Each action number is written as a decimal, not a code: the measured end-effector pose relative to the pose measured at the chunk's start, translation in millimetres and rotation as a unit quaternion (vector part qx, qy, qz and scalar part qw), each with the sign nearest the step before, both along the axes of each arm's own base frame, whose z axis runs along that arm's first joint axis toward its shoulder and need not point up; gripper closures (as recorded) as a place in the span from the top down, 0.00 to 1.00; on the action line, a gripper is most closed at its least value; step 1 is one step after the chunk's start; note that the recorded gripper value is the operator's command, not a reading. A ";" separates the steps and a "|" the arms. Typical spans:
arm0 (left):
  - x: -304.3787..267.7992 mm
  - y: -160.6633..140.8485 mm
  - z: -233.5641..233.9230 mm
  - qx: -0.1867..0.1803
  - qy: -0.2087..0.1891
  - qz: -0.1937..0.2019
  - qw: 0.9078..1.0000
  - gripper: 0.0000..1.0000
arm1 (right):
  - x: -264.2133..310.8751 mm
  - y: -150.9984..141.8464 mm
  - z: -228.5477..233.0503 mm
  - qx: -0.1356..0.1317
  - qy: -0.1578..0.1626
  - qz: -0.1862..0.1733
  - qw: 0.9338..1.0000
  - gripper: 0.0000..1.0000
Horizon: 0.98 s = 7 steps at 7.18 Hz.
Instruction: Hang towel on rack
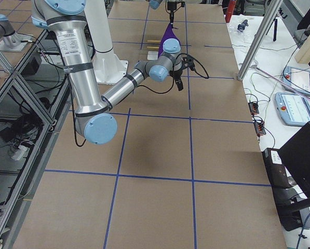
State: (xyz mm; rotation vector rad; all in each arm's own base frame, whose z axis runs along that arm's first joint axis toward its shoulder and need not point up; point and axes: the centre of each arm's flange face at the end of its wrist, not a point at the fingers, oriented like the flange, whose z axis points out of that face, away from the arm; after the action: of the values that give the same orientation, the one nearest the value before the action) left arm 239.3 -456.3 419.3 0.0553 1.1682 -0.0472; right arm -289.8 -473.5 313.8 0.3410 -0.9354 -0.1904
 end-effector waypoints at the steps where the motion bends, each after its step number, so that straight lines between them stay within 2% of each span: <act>1: -0.6 -0.8 9.7 -0.005 -0.008 -0.005 1.000 1.00 | 4.6 -0.8 4.7 -0.004 0.001 0.002 1.000 1.00; 3: -12.1 5.9 44.4 -0.002 -0.039 -0.034 0.999 1.00 | 27.3 -6.1 34.0 -0.026 0.019 0.018 0.999 1.00; 4: -23.0 10.5 66.7 0.024 -0.057 -0.040 0.997 1.00 | 51.1 -14.3 66.9 -0.050 0.037 0.031 0.998 1.00; 5: -41.9 7.1 91.0 0.069 -0.082 -0.035 0.994 1.00 | 81.6 -24.3 108.5 -0.075 0.055 0.038 0.995 1.00; 6: -71.4 -3.8 117.7 0.122 -0.112 -0.025 0.986 1.00 | 122.5 -36.2 158.0 -0.093 0.073 0.036 0.992 1.00; 7: -108.8 -16.4 145.1 0.170 -0.143 -0.015 0.975 1.00 | 173.8 -48.3 219.2 -0.102 0.085 0.017 0.991 1.00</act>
State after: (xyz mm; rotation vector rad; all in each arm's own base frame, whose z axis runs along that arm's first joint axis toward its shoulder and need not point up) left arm 130.5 -472.7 564.4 0.3708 0.8769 0.1311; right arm -116.0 -521.7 533.0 0.1479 -0.7717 -0.0894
